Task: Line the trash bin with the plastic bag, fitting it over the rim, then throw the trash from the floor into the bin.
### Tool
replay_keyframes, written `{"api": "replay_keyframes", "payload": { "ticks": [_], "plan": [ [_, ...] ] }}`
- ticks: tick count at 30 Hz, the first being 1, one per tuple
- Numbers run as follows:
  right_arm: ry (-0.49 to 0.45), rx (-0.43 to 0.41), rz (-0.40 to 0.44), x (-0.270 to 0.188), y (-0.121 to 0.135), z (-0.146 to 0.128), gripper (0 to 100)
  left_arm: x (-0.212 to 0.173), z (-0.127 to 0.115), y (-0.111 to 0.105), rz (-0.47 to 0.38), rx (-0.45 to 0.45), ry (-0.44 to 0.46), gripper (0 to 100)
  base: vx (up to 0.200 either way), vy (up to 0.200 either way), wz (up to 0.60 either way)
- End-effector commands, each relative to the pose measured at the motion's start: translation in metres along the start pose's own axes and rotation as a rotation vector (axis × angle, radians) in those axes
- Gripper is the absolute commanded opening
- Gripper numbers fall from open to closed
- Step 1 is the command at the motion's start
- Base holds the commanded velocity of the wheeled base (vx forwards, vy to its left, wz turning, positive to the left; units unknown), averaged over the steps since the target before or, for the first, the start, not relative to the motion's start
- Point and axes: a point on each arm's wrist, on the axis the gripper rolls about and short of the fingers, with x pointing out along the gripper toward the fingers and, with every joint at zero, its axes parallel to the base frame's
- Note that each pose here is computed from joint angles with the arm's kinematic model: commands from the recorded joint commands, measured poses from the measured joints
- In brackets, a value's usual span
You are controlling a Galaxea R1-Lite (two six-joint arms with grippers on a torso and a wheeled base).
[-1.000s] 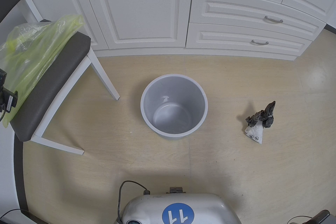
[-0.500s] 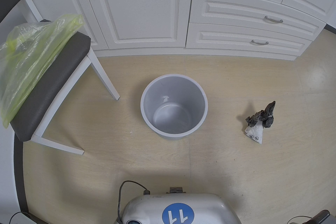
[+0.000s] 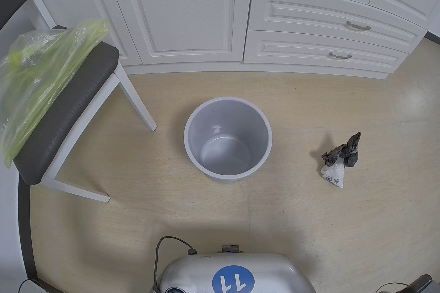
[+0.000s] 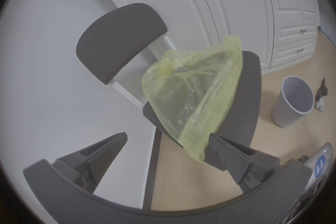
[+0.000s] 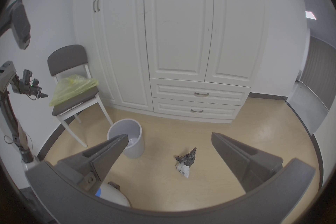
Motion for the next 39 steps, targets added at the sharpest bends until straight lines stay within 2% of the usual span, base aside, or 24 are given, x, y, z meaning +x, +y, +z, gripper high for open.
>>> {"api": "replay_keyframes", "payload": {
  "ticks": [1, 7, 13, 29, 36, 39],
  "plan": [
    [0.023, -0.031, 0.029, 0.000, 0.002, -0.008, 100, -0.019, -0.012, -0.016, -0.018, -0.017, -0.005, 100, 0.000, 0.000, 0.00],
    [0.037, -0.050, 0.035, 0.001, 0.002, -0.012, 100, -0.018, -0.033, -0.024, -0.040, -0.058, 0.061, 100, 0.000, 0.000, 0.00],
    [0.039, -0.050, 0.035, 0.002, 0.002, -0.012, 100, -0.004, -0.042, -0.019, -0.057, -0.093, 0.117, 100, 0.000, 0.000, 0.00],
    [0.026, -0.051, 0.031, 0.001, 0.002, -0.010, 100, 0.021, -0.050, -0.006, -0.060, -0.135, 0.190, 100, 0.000, 0.000, 0.00],
    [0.025, -0.051, 0.033, 0.001, 0.002, -0.011, 100, 0.032, -0.054, 0.000, -0.070, -0.169, 0.215, 100, 0.000, 0.000, 0.00],
    [0.027, -0.050, 0.033, 0.001, 0.002, -0.011, 100, 0.036, -0.054, 0.003, -0.066, -0.209, 0.218, 100, 0.000, 0.000, 0.00]
  ]
}}
